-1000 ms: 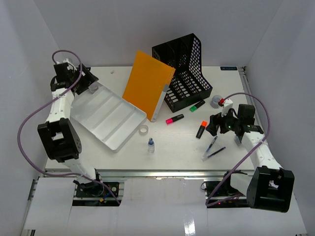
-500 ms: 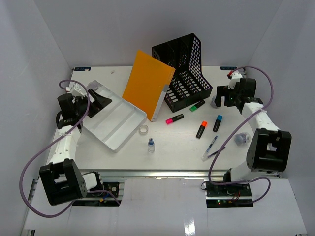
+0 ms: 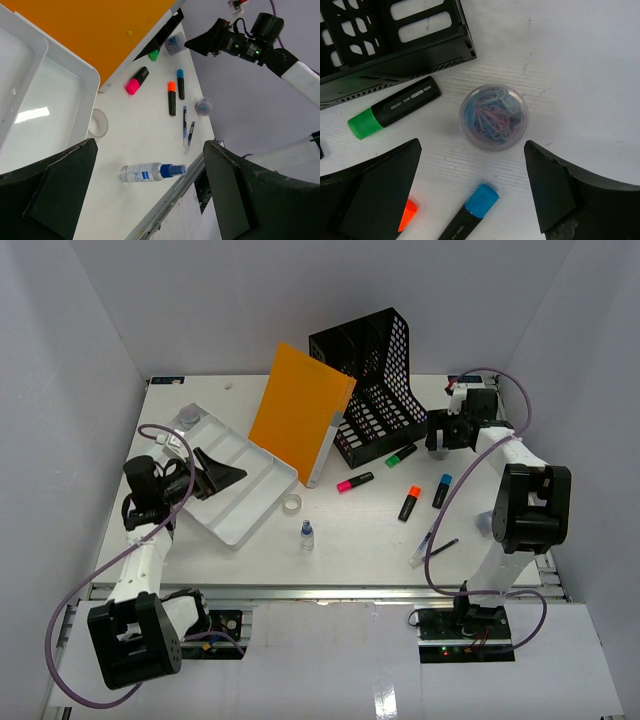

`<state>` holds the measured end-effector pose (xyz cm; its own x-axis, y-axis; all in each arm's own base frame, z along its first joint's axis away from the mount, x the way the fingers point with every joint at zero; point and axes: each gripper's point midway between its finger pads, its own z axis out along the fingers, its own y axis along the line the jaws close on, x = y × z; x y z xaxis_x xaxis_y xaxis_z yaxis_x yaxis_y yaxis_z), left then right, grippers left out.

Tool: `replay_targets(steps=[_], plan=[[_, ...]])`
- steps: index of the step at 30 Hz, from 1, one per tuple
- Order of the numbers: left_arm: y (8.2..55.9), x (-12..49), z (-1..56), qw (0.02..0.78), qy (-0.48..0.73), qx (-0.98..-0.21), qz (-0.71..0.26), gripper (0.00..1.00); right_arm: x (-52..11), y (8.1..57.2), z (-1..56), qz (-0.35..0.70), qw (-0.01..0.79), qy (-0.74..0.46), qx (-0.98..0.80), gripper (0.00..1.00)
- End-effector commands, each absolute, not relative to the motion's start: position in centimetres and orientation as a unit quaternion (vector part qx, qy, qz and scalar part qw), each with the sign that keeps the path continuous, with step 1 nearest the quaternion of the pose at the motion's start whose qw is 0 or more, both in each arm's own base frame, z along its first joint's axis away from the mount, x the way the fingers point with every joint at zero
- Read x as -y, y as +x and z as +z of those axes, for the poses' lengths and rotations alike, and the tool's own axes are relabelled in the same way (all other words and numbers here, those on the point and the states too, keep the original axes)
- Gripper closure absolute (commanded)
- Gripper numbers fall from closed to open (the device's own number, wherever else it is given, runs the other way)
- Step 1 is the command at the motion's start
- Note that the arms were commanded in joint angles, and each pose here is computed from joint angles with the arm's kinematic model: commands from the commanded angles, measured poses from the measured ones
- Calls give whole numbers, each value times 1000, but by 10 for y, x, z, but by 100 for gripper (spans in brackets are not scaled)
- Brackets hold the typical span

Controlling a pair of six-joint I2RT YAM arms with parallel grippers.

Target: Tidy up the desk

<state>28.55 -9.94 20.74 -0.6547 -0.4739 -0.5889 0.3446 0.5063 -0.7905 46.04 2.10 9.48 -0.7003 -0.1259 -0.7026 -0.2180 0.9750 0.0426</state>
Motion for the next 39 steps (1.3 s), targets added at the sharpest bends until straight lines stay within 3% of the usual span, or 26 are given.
replay_targets(steps=[1,11,18,26,29,32,39], plan=[[271,108,229,429,2,-743,-514,2,-5,485,102,-3,389,-78,-918,10],[253,119,230,418,3,-736,-532,2,-5,498,82,-36,374,-83,-923,9],[240,135,240,413,18,-729,-546,2,-4,507,72,-41,368,-88,-925,2],[232,159,241,399,22,-727,-558,2,-13,505,67,-16,366,-98,-925,26],[226,171,242,389,29,-726,-567,2,-12,500,70,-12,370,-99,-924,39],[227,179,246,393,26,-721,-571,2,-14,493,80,-5,380,-103,-919,61],[221,212,251,387,43,-709,-587,2,-34,463,102,53,397,-121,-908,89]])
